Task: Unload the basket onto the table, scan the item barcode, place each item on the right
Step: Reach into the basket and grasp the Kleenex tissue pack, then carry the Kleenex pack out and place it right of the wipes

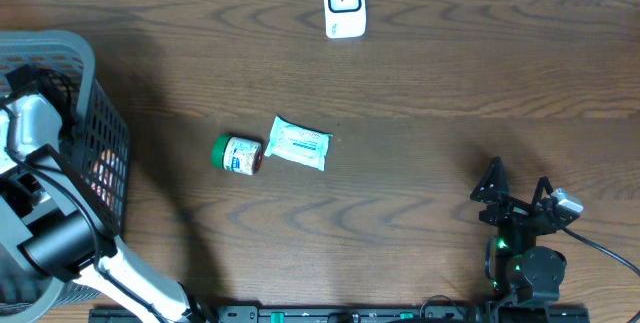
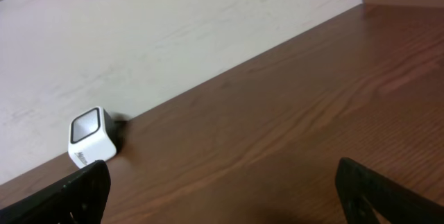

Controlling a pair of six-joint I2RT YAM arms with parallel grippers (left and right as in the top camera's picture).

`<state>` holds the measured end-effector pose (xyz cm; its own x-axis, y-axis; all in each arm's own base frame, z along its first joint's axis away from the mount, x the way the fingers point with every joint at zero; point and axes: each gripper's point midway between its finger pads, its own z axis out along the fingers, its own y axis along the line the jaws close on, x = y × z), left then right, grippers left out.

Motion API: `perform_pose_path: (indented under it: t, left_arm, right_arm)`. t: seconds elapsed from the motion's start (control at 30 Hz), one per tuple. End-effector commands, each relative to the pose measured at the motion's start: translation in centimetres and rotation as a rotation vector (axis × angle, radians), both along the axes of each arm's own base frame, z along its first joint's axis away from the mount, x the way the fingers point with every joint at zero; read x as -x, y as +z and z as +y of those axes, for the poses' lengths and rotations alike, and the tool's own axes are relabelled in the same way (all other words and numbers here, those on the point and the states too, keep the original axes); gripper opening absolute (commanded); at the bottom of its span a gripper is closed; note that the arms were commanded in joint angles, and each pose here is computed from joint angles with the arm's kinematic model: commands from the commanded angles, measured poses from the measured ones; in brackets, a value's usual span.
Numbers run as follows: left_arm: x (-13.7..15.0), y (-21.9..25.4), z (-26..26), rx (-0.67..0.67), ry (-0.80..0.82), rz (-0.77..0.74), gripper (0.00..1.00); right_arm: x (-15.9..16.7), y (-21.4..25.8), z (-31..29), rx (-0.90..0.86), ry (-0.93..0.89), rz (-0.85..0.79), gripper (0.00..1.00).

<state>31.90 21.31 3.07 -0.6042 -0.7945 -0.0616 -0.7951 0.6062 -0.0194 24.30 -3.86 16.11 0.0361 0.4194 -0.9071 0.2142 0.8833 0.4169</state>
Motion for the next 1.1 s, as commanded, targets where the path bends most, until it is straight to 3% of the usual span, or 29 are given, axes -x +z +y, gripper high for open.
perform_pose_path:
  t: [0.0, 0.27, 0.4, 0.53, 0.67, 0.8, 0.93, 1.07]
  left_arm:
    - [-1.1, 5.6, 1.4, -0.063, 0.02, -0.106, 0.44]
    - [0.8, 25.9, 1.0, -0.278, 0.093, -0.453, 0.44]
    - [1.6, 35.5, -5.8, -0.256, -0.055, -0.783, 0.45]
    - [2.5, 39.6, -14.4, -0.177, -0.289, -0.954, 0.45]
    - [2.0, 39.2, -24.0, -0.029, -0.584, -0.971, 0.45]
    - [1.1, 34.0, -33.0, 0.073, -0.848, -0.818, 0.45]
    - [0.0, 26.5, -39.3, 0.017, -1.021, -0.601, 0.45]
    - [-1.4, 19.3, -42.9, -0.074, -1.06, -0.409, 0.45]
  right_arm:
    - [0.0, -0.1, 0.1, -0.006, 0.001, 0.0, 0.99]
    - [0.0, -0.1, 0.1, -0.006, 0.001, 0.0, 0.99]
    - [0.0, -0.1, 0.1, -0.006, 0.001, 0.0, 0.99]
    - [0.0, -0.1, 0.1, -0.006, 0.001, 0.0, 0.99]
    - [0.0, -0.1, 0.1, -0.006, 0.001, 0.0, 0.99]
    - [0.0, -0.1, 0.1, -0.006, 0.001, 0.0, 0.99]
    - [0.0, -0.1, 0.1, -0.006, 0.001, 0.0, 0.99]
    - [0.0, -0.1, 0.1, -0.006, 0.001, 0.0, 0.99]
